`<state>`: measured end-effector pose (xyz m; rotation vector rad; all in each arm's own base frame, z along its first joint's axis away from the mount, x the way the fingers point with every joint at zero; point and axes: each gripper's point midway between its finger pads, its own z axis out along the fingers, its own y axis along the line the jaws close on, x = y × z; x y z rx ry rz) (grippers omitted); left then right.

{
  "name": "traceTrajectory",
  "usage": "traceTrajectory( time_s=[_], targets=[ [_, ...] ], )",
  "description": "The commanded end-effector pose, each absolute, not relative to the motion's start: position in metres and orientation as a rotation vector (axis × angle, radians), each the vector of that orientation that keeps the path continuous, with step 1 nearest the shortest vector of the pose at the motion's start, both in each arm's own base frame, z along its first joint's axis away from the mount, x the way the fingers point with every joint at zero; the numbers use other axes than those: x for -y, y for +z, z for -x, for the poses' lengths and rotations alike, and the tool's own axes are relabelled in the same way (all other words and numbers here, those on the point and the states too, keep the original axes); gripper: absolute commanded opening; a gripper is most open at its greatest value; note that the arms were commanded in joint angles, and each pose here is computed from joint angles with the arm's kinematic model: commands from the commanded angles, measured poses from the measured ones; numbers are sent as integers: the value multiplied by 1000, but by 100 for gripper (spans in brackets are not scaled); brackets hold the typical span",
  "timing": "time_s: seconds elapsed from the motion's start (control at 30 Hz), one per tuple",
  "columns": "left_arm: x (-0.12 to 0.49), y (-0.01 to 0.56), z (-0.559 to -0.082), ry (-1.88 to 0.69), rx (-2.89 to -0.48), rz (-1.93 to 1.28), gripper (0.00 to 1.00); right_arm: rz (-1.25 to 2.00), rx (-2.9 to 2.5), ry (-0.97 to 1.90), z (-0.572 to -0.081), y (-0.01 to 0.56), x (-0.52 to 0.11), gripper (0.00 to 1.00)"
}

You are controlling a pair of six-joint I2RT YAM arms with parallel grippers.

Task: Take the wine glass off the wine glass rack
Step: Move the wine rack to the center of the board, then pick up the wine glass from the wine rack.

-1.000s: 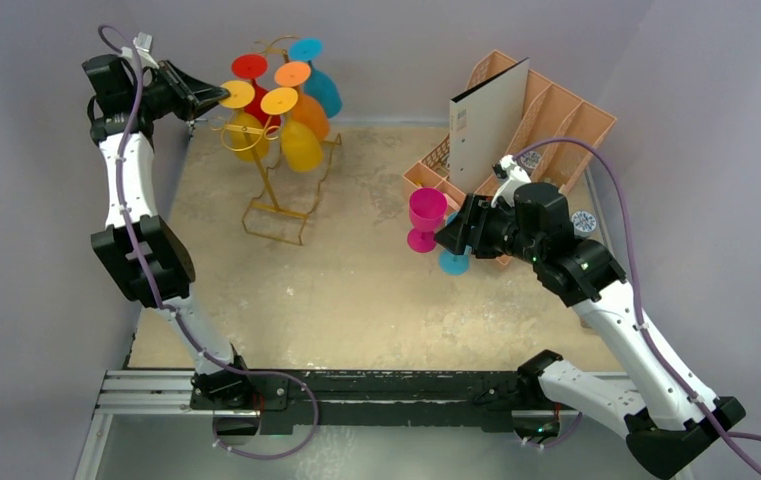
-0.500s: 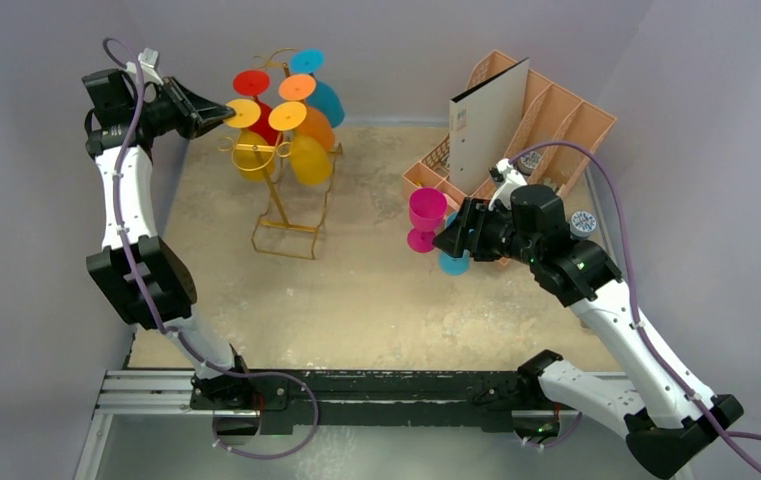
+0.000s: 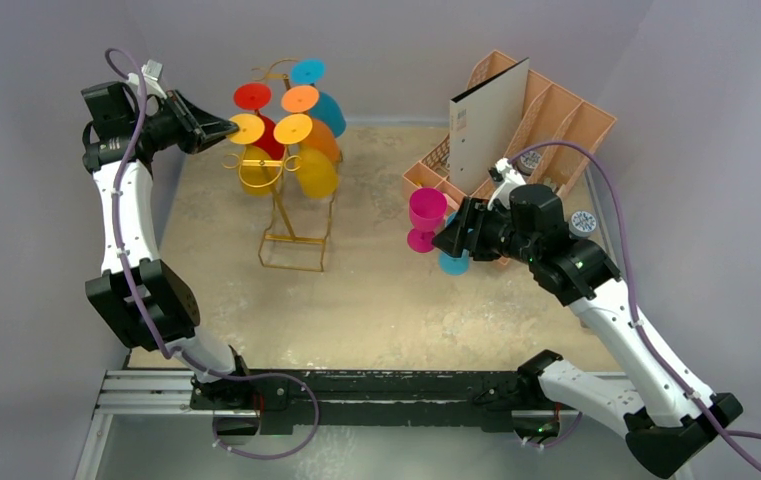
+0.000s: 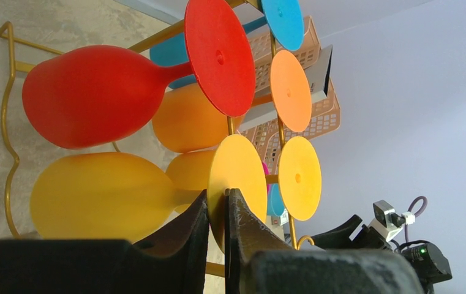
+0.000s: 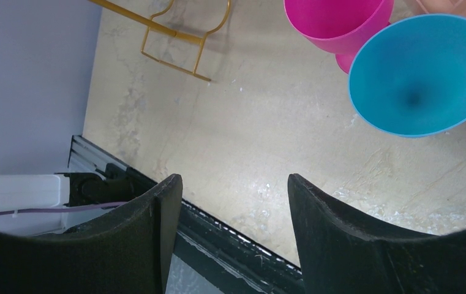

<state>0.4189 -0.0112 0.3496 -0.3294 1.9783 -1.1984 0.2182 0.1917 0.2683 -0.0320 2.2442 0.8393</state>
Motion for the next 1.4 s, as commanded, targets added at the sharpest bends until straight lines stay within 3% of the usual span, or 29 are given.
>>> traceTrajectory(
  time_s=[0.0,0.37,0.77,1.37],
  targets=[
    [8,350,-419,-1137,-1977,294,13,39,-2223,871,-220,274,-197,66],
    [3,362,-426,-1096,-1945,280,20,39,-2222,872,-220,274,-197,66],
    [-2,368,-425,-1020,-1925,273,3,33,-2235,872,-221,271,-198,67],
    [3,388,-421,-1222,-1812,340,0,28,-2245,870,-217,272,-196,67]
  ],
)
